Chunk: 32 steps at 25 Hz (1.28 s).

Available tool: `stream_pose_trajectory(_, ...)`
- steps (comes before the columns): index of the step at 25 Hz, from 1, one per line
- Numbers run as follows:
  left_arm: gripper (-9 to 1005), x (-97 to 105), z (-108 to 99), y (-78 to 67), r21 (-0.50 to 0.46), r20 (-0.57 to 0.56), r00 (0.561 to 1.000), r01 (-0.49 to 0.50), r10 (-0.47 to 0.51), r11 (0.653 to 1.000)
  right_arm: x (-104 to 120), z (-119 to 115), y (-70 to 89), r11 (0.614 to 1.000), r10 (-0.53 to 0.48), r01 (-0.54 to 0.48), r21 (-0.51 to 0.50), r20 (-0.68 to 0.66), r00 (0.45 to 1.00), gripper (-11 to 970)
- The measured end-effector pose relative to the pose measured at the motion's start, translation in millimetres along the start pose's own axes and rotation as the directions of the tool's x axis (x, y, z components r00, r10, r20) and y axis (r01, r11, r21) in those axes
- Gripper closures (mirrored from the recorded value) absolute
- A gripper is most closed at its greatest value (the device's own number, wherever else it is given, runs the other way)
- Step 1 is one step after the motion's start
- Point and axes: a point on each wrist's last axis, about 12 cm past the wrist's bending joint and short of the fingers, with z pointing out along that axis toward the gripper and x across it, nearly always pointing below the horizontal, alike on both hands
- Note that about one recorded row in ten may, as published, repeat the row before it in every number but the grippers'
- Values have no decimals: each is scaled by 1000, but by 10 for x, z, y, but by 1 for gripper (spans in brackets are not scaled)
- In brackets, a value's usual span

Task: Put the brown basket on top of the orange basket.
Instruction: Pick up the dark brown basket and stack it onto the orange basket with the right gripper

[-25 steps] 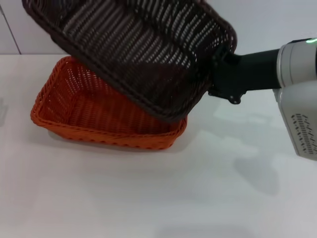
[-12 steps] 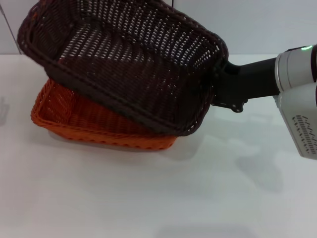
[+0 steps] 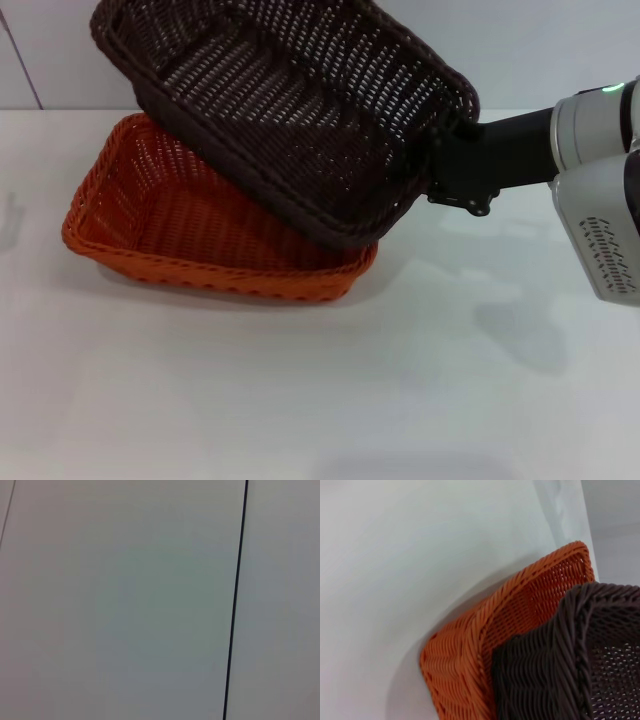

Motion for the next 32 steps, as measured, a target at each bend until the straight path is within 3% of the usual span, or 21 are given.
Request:
stream_pose_trajectory(16, 195, 0, 16, -10, 0, 0, 1000, 2, -2, 1000, 6, 180, -10, 998, -26, 28, -54, 30, 999, 800)
stream_pose_trajectory(27, 196, 24, 62, -33, 1, -27, 1000, 3, -2, 1000, -32, 283, 47, 999, -6, 5, 54, 27, 1000, 799)
stream_pose_trajectory(30, 196, 22, 74, -42, 3, -26, 1000, 3, -3, 1000, -92, 327, 137, 997, -45, 43, 71, 22, 999, 799)
stream_pose_trajectory(32, 196, 22, 74, -42, 3, -26, 1000, 3, -3, 1000, -112, 339, 156, 996, -48, 46, 77, 24, 999, 748)
